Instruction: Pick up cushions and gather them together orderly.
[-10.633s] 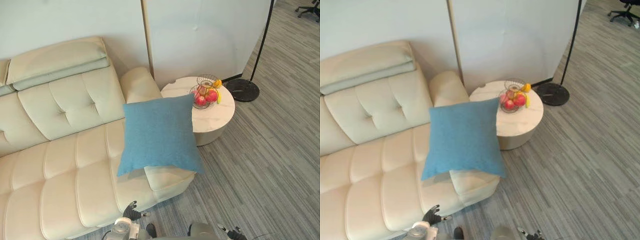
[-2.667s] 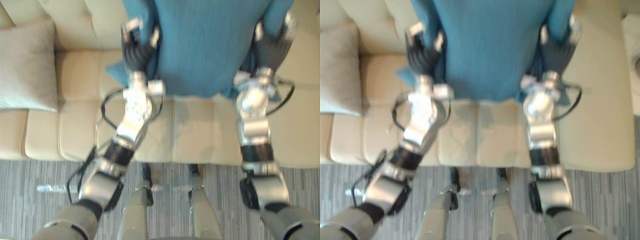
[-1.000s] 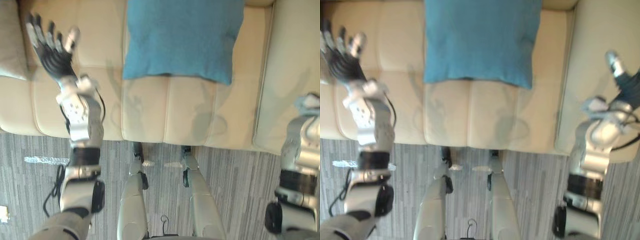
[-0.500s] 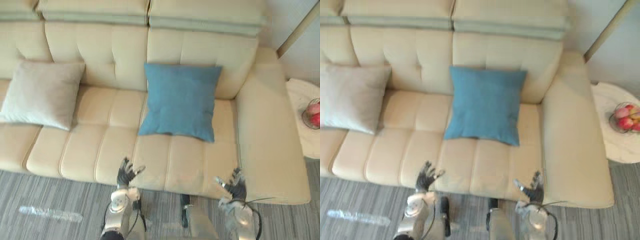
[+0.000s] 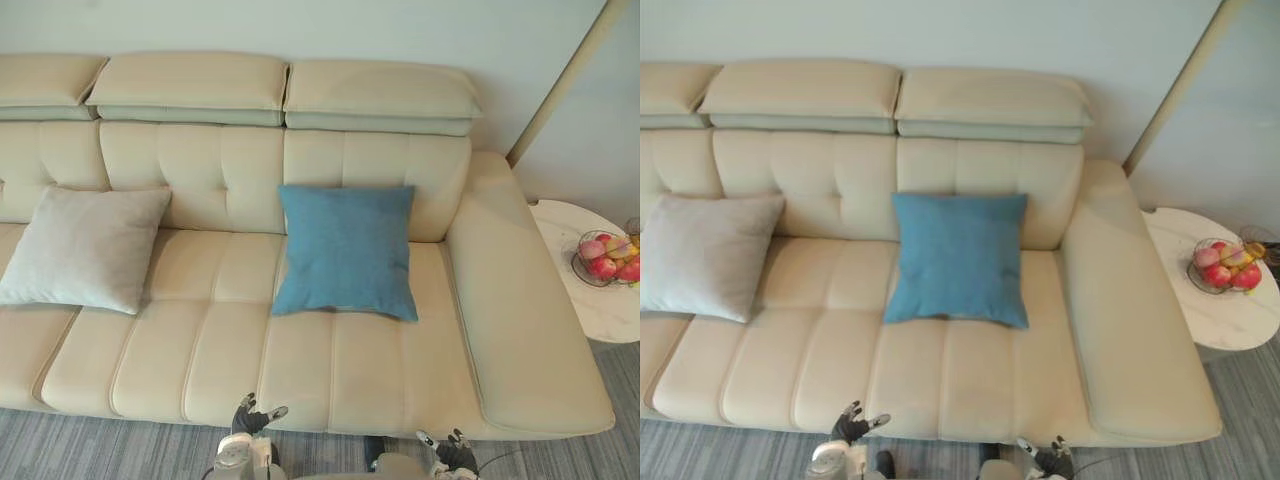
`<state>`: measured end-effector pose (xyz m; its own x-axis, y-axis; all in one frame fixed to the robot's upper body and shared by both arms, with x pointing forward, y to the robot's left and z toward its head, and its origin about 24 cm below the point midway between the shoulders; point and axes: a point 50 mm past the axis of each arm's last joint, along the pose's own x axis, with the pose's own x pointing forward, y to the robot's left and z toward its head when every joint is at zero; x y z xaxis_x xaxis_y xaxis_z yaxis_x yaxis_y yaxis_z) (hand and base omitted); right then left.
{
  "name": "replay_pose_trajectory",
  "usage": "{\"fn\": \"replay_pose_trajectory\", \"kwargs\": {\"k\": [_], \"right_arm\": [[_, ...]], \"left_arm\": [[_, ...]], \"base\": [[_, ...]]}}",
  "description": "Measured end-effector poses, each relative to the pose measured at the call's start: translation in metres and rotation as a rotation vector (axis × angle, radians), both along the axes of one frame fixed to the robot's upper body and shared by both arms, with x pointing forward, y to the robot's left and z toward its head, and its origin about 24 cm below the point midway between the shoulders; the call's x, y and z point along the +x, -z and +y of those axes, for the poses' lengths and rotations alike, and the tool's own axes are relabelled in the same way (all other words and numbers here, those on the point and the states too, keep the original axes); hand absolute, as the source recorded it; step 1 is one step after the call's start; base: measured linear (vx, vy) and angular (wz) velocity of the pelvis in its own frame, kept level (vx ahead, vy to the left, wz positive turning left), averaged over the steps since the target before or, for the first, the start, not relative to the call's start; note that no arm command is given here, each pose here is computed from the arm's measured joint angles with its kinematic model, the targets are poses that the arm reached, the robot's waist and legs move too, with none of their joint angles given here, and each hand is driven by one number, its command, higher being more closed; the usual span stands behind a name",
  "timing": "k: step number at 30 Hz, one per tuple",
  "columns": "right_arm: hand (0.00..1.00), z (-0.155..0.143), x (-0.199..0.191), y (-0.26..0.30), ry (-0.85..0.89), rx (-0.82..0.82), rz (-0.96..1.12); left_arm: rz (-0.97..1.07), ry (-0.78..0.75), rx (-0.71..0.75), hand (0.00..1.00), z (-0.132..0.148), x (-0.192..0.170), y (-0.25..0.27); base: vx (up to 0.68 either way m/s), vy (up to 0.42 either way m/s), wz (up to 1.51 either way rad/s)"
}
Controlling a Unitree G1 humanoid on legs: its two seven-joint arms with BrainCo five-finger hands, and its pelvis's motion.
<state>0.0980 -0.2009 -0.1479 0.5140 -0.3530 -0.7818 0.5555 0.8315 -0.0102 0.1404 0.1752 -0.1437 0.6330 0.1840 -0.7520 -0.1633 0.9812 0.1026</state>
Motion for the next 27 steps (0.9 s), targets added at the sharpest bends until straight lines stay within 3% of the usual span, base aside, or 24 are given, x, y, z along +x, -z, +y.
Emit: {"fn": "replay_pose_trajectory", "kwargs": {"k": [9,15,20,27], "right_arm": [[0.0,0.015,0.029,-0.006,-0.061,0.017,-0.061],[0.0,0.011,0.051,-0.015,-0.08,-0.017,-0.109],[0.0,0.012,0.039,-0.01,-0.073,-0.018,-0.072],[0.0,0.017,0.031,-0.004,-0.06,0.011,-0.029]], "left_arm": [[-0.115,-0.026,0.013,0.0,0.005,0.034,-0.018],[-0.129,0.02,-0.041,0.0,-0.021,0.041,-0.019],[-0.123,0.072,-0.051,0.0,-0.03,0.039,-0.018],[-0.061,0.073,-0.039,0.0,-0.025,0.025,-0.009]], "base": [[-0.1,-0.087,0.0],[-0.23,-0.15,-0.06],[-0.19,-0.05,0.13],[-0.09,0.192,-0.06]]}}
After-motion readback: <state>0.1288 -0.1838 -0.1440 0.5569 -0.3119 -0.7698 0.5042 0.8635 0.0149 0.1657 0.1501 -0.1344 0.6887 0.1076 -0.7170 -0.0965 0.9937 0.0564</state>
